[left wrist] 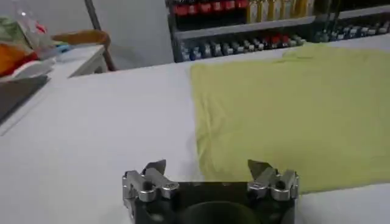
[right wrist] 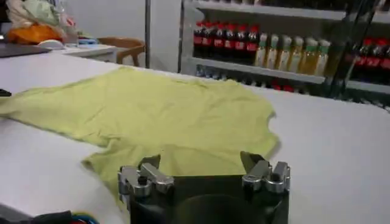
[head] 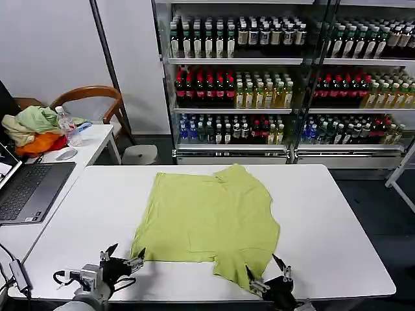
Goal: Fold and organize the clothes.
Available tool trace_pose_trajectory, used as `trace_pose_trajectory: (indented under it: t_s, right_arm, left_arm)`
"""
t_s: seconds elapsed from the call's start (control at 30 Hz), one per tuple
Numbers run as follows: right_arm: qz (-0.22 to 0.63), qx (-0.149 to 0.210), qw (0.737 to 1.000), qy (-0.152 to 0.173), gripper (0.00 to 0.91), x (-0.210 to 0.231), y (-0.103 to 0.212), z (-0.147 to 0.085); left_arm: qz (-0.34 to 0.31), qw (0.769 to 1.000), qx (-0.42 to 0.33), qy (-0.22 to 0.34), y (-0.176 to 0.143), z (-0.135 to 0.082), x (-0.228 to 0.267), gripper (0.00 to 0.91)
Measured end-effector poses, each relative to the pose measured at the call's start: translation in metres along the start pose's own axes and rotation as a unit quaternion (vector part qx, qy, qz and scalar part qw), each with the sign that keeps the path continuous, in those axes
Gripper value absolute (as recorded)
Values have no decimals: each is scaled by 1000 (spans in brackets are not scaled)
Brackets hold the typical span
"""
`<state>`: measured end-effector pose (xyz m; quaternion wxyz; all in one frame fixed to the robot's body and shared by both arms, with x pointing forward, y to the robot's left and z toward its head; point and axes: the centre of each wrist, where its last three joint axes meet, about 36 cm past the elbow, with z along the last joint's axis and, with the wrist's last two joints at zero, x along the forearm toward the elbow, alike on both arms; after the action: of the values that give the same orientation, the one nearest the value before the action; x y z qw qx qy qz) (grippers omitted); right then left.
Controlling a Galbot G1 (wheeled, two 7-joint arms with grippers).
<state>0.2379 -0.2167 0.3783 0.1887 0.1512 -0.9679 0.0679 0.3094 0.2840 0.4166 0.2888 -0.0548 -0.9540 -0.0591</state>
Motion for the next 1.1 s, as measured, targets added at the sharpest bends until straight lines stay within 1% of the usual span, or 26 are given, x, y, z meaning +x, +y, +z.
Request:
trace_pose_trajectory:
  t_s: [0.13, 0.63, 0.67, 0.7, 0.73, 1.1]
  right_arm:
    - [-1, 1, 1000, 5, 907, 1, 3, 4]
    - [3, -2, 1000, 12, 907, 0, 10, 6]
    - [2, -5, 1000, 14, 887, 0, 11, 7]
    - [2, -7, 1000, 16, 333, 0, 12, 7]
    - [2, -9, 1000, 17, 0, 0, 12, 7]
    - [-3, -20, 999, 27, 0, -4, 17, 9]
  left_arm:
    - [1, 1000, 4, 5, -1, 2, -3, 907]
    - [-8, 1000, 16, 8, 7, 7, -17, 907]
    - [-8, 1000, 16, 9, 8, 7, -17, 806]
    - [-8, 1000, 15, 10, 8, 7, -18, 262]
    - [-8, 1000, 15, 11, 8, 8, -18, 40]
    - [3, 1000, 17, 13, 4, 12, -19, 40]
